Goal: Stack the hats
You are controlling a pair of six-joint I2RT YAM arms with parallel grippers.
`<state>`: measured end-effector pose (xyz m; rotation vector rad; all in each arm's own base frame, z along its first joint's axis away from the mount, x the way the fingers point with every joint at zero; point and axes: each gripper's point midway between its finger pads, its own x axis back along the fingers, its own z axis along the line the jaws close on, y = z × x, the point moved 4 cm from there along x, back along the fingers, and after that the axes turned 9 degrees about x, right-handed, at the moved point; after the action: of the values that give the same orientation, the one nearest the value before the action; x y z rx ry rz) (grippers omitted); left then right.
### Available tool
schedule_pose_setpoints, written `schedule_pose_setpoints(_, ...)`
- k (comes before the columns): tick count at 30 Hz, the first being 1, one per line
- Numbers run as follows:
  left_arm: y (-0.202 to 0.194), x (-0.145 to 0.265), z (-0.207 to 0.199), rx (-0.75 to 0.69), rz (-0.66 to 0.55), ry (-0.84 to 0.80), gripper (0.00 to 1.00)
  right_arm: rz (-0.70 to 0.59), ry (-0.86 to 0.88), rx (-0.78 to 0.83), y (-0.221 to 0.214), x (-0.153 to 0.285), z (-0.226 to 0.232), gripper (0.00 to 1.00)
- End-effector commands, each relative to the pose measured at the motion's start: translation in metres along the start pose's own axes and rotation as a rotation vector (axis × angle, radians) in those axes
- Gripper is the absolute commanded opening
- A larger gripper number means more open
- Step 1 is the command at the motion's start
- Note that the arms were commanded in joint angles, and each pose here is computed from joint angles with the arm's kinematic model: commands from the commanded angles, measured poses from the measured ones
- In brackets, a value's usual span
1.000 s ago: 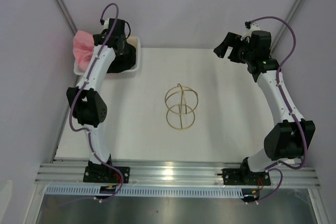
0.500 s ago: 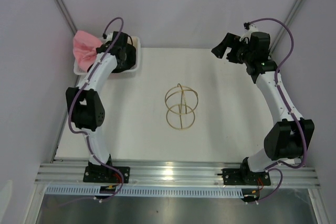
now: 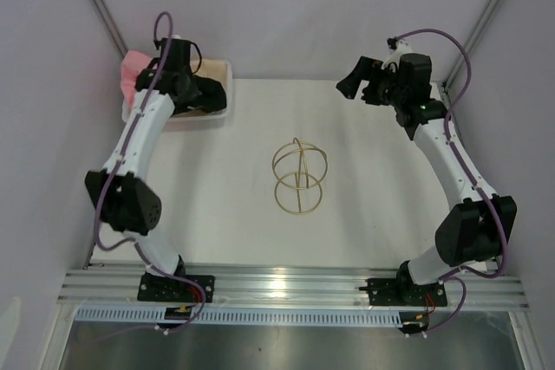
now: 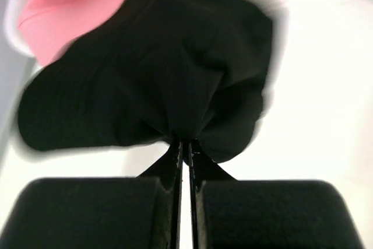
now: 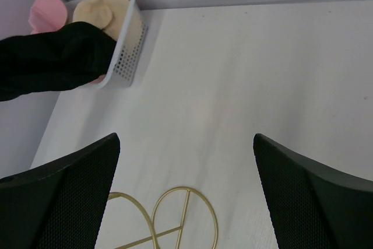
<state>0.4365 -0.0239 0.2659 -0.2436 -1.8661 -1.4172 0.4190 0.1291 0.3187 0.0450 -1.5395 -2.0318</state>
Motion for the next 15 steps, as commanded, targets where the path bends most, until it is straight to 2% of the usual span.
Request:
schedule_pose_setpoints(1,0.037,0.14,-0.03,0.131,-0.121,-0.465,0.01,-0.126,0.092,0.101,0.029,0.018,0.039,1.0)
schedule_pose_setpoints(3,0.033,0.185,-0.038,0.128,-0.151,-0.571,0.01,-0.138,0.143,0.117,0.032,0.023,0.053,0.99)
schedule_pose_setpoints(7,0.018,0.238,-0.046,0.105,-0.139,-0.727,0.01,-0.171,0.214,0.106,0.041,0.041,0.07,1.0)
schedule_pose_setpoints(9,0.002,0.251,-0.051,0.108,-0.087,-0.804,0.01,-0.192,0.278,0.077,0.039,0.055,0.082,0.99)
schedule_pose_setpoints(10,0.001,0.267,-0.046,0.131,-0.099,-0.842,0.01,-0.244,0.314,0.089,0.047,0.068,0.09,1.0)
schedule_pose_setpoints(11,-0.015,0.265,-0.051,0.137,-0.038,-0.886,0.01,-0.25,0.319,0.067,0.046,0.072,0.093,1.0)
schedule_pose_setpoints(13,-0.012,0.294,-0.048,0.179,-0.082,-0.994,0.01,-0.257,0.306,0.049,0.041,0.079,0.092,0.99)
schedule_pose_setpoints(15,-0.014,0.301,-0.051,0.21,-0.093,-1.051,0.01,-0.272,0.304,0.039,0.042,0.093,0.095,0.99)
